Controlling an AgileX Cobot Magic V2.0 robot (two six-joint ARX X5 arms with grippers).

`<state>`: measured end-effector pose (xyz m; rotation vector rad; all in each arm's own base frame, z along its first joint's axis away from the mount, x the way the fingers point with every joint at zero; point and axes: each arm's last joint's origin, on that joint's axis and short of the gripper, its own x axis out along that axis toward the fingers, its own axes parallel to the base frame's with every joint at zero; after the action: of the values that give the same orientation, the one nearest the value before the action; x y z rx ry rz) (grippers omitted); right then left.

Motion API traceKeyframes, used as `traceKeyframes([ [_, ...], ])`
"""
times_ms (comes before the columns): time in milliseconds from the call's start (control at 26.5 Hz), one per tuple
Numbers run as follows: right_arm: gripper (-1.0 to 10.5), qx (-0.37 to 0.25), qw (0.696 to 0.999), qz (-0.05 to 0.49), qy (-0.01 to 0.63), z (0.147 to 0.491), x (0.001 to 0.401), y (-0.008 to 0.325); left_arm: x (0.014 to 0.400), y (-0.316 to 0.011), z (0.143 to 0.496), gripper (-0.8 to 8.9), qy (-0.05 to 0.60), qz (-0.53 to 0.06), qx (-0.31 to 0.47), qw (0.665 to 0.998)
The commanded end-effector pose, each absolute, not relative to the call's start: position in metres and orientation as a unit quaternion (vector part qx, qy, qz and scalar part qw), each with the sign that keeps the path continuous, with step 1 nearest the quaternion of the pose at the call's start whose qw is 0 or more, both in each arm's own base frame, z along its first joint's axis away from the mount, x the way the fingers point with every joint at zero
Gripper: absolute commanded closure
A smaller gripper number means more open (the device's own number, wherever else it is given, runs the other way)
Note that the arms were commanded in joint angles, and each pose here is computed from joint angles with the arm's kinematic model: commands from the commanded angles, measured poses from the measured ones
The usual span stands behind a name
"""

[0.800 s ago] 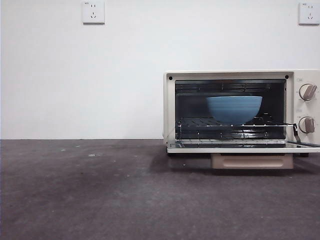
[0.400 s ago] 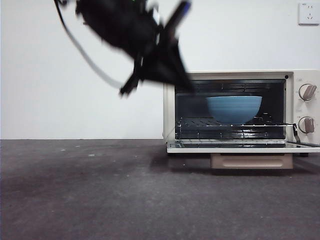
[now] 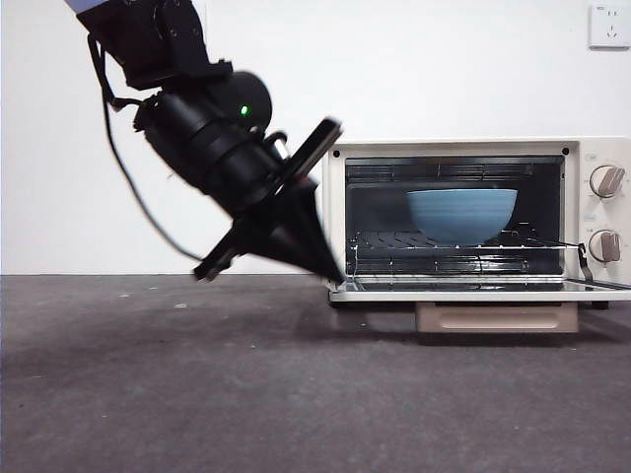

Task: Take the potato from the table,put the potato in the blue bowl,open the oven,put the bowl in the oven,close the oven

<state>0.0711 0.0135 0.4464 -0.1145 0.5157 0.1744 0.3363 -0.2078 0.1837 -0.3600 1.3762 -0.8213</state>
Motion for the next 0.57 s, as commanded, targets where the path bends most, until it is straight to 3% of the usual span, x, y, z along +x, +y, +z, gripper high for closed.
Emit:
traceKeyframes([
  [38,9.6,-0.058,0.964,0.089,0.245,0.444,0.076,0.015,0.342,-0.198,0.167,8.22,0.629,-0.356,-0.153,0.674],
  [302,9.6,-0.049,0.966,0.105,0.230,0.445,0.078,0.016,0.356,-0.184,0.159,8.22,0.631,-0.319,-0.198,0.679],
  [567,9.6,-0.049,0.967,0.105,0.227,0.446,0.079,0.016,0.361,-0.192,0.141,8.21,0.642,-0.320,-0.237,0.655],
])
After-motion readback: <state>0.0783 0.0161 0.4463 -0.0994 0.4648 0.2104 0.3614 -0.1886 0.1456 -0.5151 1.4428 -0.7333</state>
